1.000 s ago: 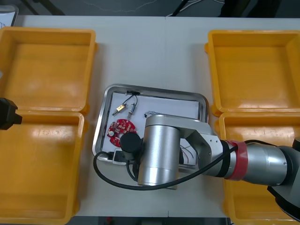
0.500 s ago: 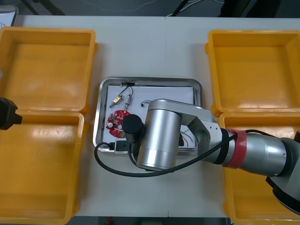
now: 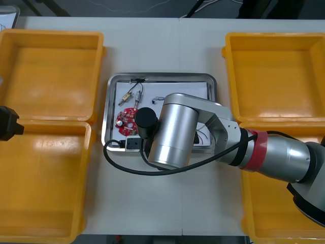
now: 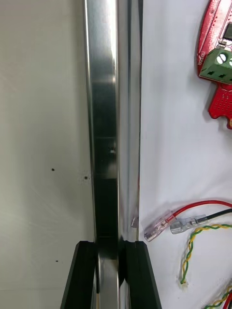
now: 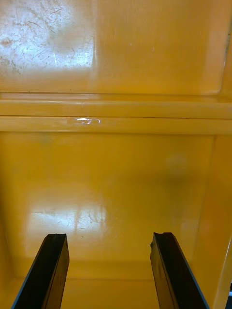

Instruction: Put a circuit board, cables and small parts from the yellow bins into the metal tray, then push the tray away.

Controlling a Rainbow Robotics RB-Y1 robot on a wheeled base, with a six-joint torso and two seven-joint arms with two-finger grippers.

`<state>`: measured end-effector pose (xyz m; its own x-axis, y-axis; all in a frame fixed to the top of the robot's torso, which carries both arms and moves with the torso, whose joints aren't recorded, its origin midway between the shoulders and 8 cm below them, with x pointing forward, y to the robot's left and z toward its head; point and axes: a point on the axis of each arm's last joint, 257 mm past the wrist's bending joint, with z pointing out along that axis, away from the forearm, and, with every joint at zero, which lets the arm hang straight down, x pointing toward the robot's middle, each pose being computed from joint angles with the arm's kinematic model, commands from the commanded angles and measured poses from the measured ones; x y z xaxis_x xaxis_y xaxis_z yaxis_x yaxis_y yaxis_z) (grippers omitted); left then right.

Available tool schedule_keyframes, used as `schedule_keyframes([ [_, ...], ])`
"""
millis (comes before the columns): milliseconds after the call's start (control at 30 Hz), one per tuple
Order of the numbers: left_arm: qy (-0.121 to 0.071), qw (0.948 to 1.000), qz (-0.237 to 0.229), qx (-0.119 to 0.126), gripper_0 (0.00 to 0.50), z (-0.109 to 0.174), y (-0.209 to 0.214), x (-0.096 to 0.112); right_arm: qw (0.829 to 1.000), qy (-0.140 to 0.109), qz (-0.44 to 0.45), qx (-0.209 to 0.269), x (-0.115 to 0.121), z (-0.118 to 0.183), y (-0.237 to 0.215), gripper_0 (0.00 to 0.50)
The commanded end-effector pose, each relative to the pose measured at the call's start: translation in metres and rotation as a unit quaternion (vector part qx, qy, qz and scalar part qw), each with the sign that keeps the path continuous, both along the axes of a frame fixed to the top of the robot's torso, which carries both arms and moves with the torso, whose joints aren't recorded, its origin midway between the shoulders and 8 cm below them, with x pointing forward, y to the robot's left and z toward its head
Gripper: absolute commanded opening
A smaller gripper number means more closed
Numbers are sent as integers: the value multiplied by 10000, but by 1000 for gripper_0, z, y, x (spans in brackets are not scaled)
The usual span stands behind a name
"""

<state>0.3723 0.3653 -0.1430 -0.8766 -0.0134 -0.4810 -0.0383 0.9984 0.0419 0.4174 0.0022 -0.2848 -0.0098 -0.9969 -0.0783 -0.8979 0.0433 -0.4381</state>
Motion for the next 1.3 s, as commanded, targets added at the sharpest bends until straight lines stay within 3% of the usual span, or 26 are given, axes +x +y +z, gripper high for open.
schedule_keyframes([
  [33, -46, 9994, -317, 142, 500, 3, 0, -5, 9991, -413, 112, 48, 32, 33, 3, 0],
  [500, -46, 9994, -317, 142, 500, 3, 0, -5, 9969, -776, 135, 29, 63, 55, -1, 0],
  [1300, -46, 9994, -317, 142, 500, 3, 0, -5, 9902, -1351, 341, 8, 148, 88, -7, 0],
])
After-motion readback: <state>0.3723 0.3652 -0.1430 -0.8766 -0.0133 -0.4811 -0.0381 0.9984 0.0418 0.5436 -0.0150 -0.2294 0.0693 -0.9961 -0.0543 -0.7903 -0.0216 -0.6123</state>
